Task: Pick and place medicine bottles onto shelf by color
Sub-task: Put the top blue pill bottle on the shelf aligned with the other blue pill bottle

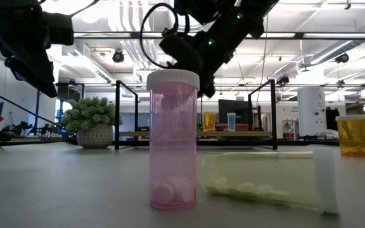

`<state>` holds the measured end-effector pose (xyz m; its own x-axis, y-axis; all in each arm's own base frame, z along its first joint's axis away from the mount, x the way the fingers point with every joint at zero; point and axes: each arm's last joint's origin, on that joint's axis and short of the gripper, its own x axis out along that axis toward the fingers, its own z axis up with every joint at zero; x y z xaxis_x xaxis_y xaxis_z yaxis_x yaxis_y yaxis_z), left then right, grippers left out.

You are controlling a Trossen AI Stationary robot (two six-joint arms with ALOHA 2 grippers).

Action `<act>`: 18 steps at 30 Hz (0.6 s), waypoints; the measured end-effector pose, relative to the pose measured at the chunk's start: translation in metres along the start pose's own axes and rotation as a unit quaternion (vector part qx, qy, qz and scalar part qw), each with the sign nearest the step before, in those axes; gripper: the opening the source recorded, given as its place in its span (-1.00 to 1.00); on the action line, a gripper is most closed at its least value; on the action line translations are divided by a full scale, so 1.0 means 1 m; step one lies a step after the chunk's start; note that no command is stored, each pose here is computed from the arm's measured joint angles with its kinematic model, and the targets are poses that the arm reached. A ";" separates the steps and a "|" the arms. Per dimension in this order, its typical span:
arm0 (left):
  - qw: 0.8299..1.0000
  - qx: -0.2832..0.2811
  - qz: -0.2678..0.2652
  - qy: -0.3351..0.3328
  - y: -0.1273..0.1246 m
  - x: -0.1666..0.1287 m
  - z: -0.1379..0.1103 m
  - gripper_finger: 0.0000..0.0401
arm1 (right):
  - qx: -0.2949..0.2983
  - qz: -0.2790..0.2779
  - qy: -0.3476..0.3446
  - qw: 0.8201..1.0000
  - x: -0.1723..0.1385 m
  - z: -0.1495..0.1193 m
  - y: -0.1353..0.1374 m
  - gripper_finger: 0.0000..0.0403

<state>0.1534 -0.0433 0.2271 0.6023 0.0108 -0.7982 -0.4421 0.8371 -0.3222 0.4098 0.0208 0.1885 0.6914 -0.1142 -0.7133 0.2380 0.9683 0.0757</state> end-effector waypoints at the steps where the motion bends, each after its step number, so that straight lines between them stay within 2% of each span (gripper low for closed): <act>1: 1.000 0.000 0.000 0.000 0.000 0.000 0.000 0.16 | 0.002 -0.004 0.002 1.000 -0.004 0.002 -0.004 -0.43; 6: 1.000 0.000 0.000 0.000 0.000 0.000 0.000 0.16 | 0.015 -0.032 0.011 0.999 -0.025 0.014 -0.032 -0.44; 11: 1.000 0.000 0.002 -0.003 0.000 0.000 0.000 0.16 | 0.043 -0.118 0.016 0.992 -0.048 0.022 -0.069 -0.42; 18: 0.999 -0.002 0.022 -0.032 0.001 0.000 0.003 0.16 | 0.156 -0.242 -0.001 0.958 -0.070 0.021 -0.120 -0.42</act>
<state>0.1547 -0.0412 0.2281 0.6240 0.0833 -0.7770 -0.4720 0.8326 -0.2898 0.3476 -0.0922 0.2441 0.4499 -0.5330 -0.7166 0.7229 0.6885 -0.0582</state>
